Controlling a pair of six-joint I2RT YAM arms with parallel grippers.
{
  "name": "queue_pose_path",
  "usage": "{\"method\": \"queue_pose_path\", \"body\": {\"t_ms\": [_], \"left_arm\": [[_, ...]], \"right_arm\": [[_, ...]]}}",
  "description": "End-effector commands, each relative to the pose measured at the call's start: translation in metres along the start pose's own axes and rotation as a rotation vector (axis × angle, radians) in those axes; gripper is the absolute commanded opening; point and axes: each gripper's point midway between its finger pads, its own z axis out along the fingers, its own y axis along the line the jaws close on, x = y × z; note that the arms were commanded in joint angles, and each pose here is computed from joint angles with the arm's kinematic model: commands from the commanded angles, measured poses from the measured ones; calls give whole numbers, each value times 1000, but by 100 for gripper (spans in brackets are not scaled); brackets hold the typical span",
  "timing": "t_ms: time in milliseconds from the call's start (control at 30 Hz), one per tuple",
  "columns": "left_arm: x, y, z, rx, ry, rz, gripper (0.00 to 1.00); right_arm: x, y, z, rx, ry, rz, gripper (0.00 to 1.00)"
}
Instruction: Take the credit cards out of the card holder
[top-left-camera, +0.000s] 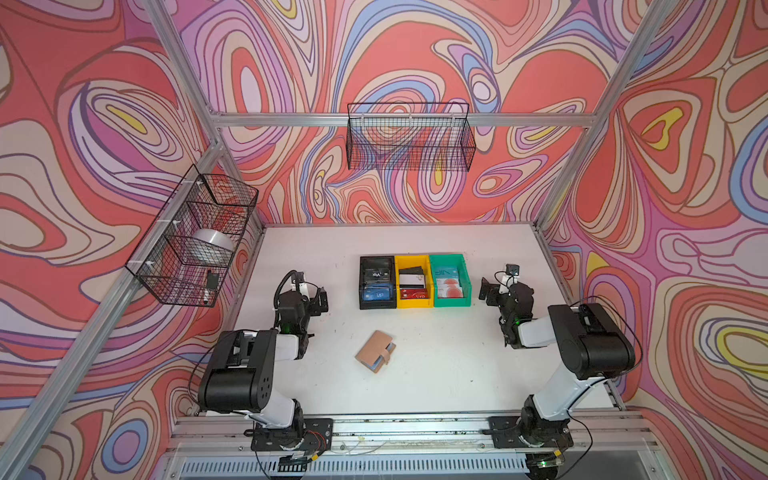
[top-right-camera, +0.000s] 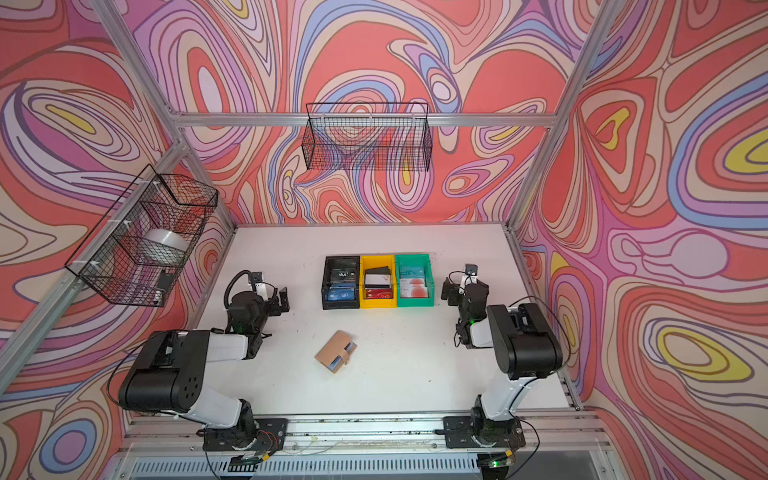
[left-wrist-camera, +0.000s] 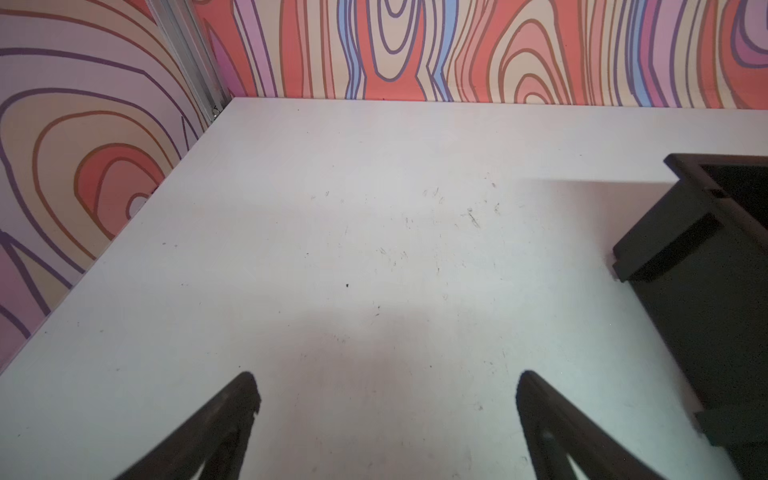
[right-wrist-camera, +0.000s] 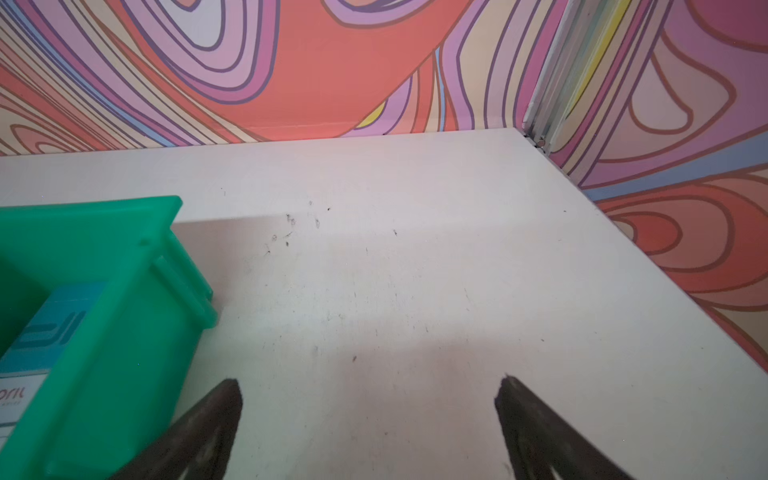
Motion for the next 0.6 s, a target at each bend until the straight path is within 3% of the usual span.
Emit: {"method": "queue_pose_path", "body": {"t_ms": [0, 567], "left_arm": [[-2, -14, -1, 73, -13, 35, 100], [-3, -14, -1, 71, -16, 34, 100]], "right_arm": [[-11, -2, -1, 11, -29, 5, 98], [-11, -2, -1, 10, -29, 4, 98]]}}
